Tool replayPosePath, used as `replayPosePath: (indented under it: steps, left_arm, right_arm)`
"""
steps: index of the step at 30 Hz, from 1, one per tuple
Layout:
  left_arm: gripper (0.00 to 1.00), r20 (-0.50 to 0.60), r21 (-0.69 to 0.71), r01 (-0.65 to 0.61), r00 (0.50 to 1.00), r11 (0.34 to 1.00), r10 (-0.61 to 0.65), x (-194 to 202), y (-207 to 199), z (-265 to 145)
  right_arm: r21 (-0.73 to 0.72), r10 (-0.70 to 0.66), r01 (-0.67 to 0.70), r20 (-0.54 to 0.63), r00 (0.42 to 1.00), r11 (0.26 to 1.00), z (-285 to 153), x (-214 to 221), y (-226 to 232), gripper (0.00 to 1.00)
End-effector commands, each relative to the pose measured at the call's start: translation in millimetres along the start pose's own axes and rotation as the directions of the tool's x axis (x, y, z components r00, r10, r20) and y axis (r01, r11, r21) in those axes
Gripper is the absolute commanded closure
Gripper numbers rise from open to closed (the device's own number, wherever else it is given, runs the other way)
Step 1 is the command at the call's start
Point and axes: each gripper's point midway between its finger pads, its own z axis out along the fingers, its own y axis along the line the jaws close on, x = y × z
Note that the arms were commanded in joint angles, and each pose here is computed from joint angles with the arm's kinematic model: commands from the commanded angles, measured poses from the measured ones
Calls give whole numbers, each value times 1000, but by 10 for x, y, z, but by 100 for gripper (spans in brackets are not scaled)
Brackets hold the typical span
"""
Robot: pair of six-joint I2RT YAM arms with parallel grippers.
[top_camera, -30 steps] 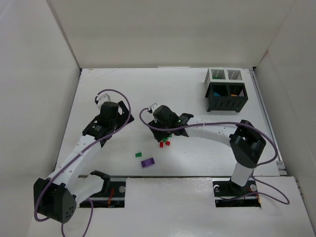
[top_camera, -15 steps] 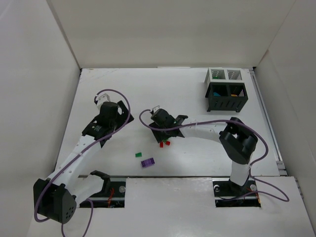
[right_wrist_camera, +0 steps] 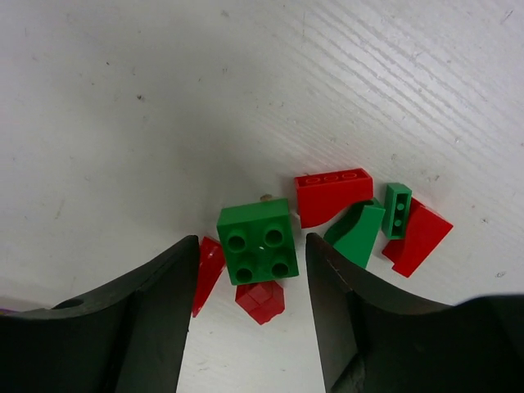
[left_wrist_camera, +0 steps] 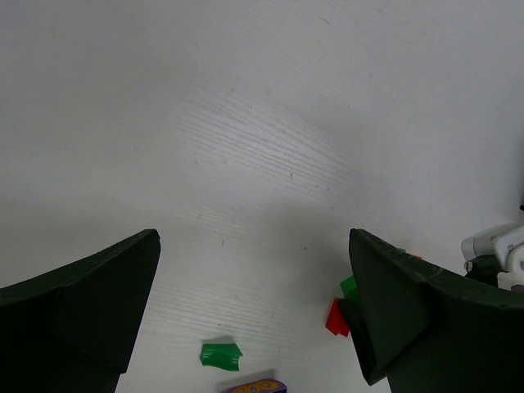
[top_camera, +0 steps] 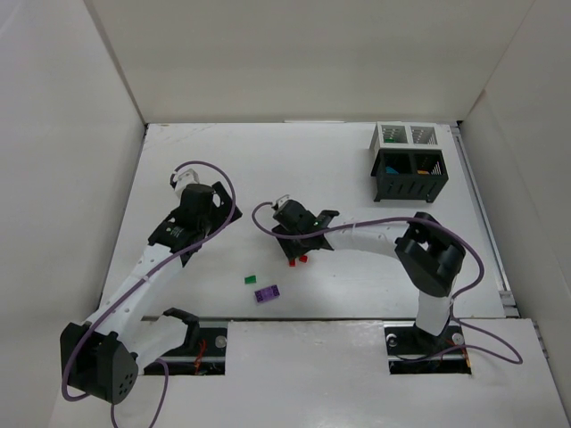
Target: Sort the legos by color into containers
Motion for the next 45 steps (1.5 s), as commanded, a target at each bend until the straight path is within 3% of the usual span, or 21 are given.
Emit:
replayPosePath:
  steps: [1,14,23,26,30,31,35,38,45]
  left_arm:
    - [0,33,14,6,999,1000,-7,-78,-34,-56]
    - [0,33,14,6,999,1000,-7,-63,-17,-62]
    - [0,27,34,-21,999,999,20,-71,-74,-34]
    - [0,34,39,-37,999,999,36,-106,-103,-25]
    - [0,50,76,-55,997,996,52,-181,-222,3]
    - [0,51,77,-55,997,996,51,-206,-250,10]
    - [0,62,94,-86,995,992,80,-302,-372,67]
    - [0,65,95,-96,994,991,90,-379,-465,129]
    - [0,57,85,-132,990,988,127,-443,-567,294]
  right_arm:
    - [-13,-68,68,-8,998,998,-50,107,100,40]
    - [13,-43,42,13,999,999,-57,4,88,58]
    - [3,-37,37,198,980,999,-642,-722,-16,61]
    - [12,17,-21,258,966,1000,-796,-1025,-348,61]
    - [58,135,-165,353,926,985,-1007,-1438,-1145,64]
    - [80,186,-236,400,898,968,-1109,-1603,-1517,64]
    - [179,208,-336,503,839,925,-1379,-1919,-2376,62]
    - [249,235,-420,539,809,873,-1443,-2061,-3036,62]
    - [291,300,-521,559,773,802,-1335,-2172,-3971,62]
